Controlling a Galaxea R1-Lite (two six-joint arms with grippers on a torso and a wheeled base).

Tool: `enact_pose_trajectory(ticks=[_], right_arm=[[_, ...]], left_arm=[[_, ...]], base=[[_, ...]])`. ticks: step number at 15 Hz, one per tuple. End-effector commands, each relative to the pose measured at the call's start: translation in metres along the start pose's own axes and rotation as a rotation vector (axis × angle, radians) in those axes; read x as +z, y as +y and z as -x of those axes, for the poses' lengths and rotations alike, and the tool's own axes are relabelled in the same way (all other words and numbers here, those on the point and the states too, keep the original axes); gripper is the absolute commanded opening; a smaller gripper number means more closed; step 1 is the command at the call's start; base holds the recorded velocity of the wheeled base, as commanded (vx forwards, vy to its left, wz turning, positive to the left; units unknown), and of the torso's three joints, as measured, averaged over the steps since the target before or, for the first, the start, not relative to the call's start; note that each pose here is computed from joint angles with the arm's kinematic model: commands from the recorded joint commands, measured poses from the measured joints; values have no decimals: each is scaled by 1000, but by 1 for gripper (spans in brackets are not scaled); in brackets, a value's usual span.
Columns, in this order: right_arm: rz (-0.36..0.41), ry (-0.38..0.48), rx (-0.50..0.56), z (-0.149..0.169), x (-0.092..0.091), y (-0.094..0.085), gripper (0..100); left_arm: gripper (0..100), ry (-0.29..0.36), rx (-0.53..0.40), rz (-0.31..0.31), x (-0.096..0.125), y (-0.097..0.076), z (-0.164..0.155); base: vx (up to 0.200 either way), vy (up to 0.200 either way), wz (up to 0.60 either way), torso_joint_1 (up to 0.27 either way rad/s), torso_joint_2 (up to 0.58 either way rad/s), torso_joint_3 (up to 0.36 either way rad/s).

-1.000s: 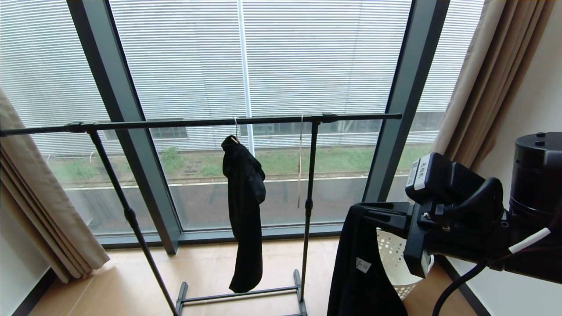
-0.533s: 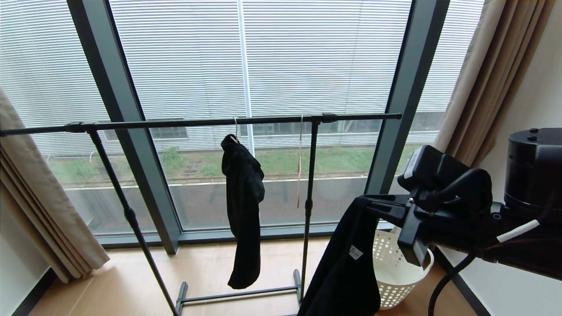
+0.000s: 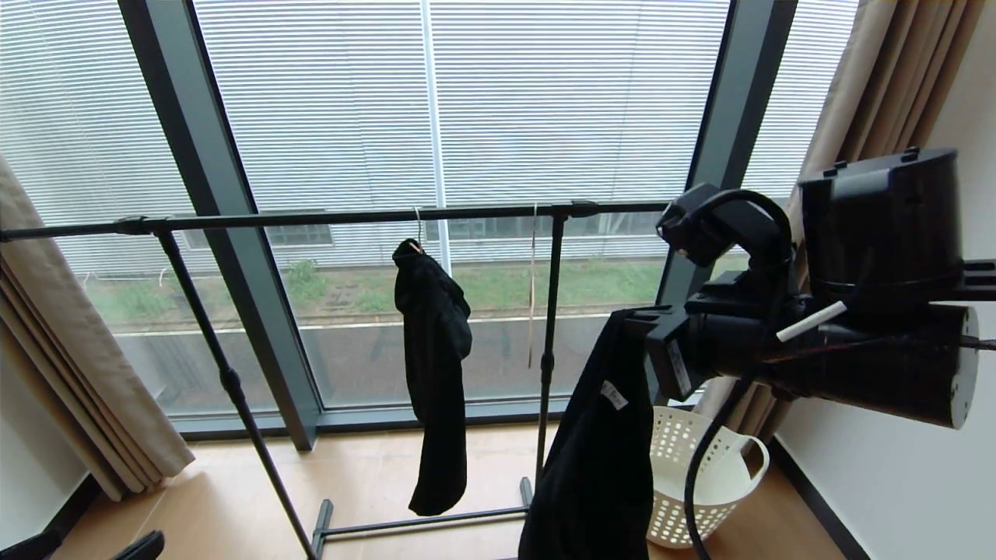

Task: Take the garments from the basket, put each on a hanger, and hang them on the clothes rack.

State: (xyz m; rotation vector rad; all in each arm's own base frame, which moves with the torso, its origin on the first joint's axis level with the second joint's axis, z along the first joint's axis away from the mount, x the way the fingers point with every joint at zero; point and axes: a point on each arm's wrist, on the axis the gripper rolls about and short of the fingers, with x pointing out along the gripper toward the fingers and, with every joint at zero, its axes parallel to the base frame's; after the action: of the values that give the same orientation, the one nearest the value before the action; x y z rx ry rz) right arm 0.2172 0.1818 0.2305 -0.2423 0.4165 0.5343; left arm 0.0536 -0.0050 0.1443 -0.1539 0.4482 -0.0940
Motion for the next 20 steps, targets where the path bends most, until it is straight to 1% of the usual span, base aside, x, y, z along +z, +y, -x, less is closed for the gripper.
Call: enact_pose_trajectory(ticks=[1, 2, 3, 4, 5, 6, 7, 8, 10, 11, 12, 13, 15, 16, 18, 20], right_arm=[[-35, 31, -13, -17, 8, 6, 0], [-37, 36, -5, -18, 8, 9, 0], [-41, 31, 6, -18, 11, 13, 0], [-43, 29, 4, -18, 13, 13, 0], [-48, 23, 7, -20, 15, 14, 0], [-69, 30, 5, -26, 16, 16, 0], [-79, 27, 3, -27, 17, 16, 0], [-83, 47, 3, -26, 18, 15, 0], [-87, 58, 17, -29, 20, 22, 0], [-97, 53, 19, -31, 23, 23, 0], [-99, 64, 31, -36, 22, 29, 0], [-99, 64, 31, -36, 22, 29, 0], [-100, 80, 36, -45, 20, 35, 0], [-101, 81, 40, -46, 19, 37, 0], [-105, 82, 54, -45, 20, 43, 0], [-104, 83, 55, -45, 19, 43, 0]], left_arm=[[100, 313, -122, 82, 47, -35, -82], [100, 332, -147, 81, 50, -43, -89], [100, 380, -206, 50, 53, -62, -103], [100, 404, -241, 25, 54, -76, -111], [100, 412, -268, 3, 56, -87, -119], [100, 421, -296, -19, 57, -99, -127], [100, 424, -305, -24, 57, -104, -131], [100, 448, -324, -42, 53, -117, -145], [100, 477, -339, -63, 42, -130, -164], [100, 478, -354, -74, 38, -137, -168], [100, 482, -369, -84, 35, -142, -170], [100, 482, -369, -84, 35, -142, -170], [100, 493, -405, -109, 32, -159, -176], [100, 494, -409, -113, 32, -162, -178], [100, 498, -441, -111, 23, -176, -183], [100, 504, -459, -119, 17, -187, -186]], base=[[0, 0, 0, 0, 0, 0], [0, 0, 0, 0, 0, 0], [0, 0, 0, 0, 0, 0], [0, 0, 0, 0, 0, 0], [0, 0, 0, 0, 0, 0], [0, 0, 0, 0, 0, 0], [0, 0, 0, 0, 0, 0], [0, 0, 0, 0, 0, 0], [0, 0, 0, 0, 0, 0], [0, 0, 0, 0, 0, 0], [0, 0, 0, 0, 0, 0], [0, 0, 0, 0, 0, 0], [0, 0, 0, 0, 0, 0], [0, 0, 0, 0, 0, 0], [0, 0, 0, 0, 0, 0], [0, 0, 0, 0, 0, 0]])
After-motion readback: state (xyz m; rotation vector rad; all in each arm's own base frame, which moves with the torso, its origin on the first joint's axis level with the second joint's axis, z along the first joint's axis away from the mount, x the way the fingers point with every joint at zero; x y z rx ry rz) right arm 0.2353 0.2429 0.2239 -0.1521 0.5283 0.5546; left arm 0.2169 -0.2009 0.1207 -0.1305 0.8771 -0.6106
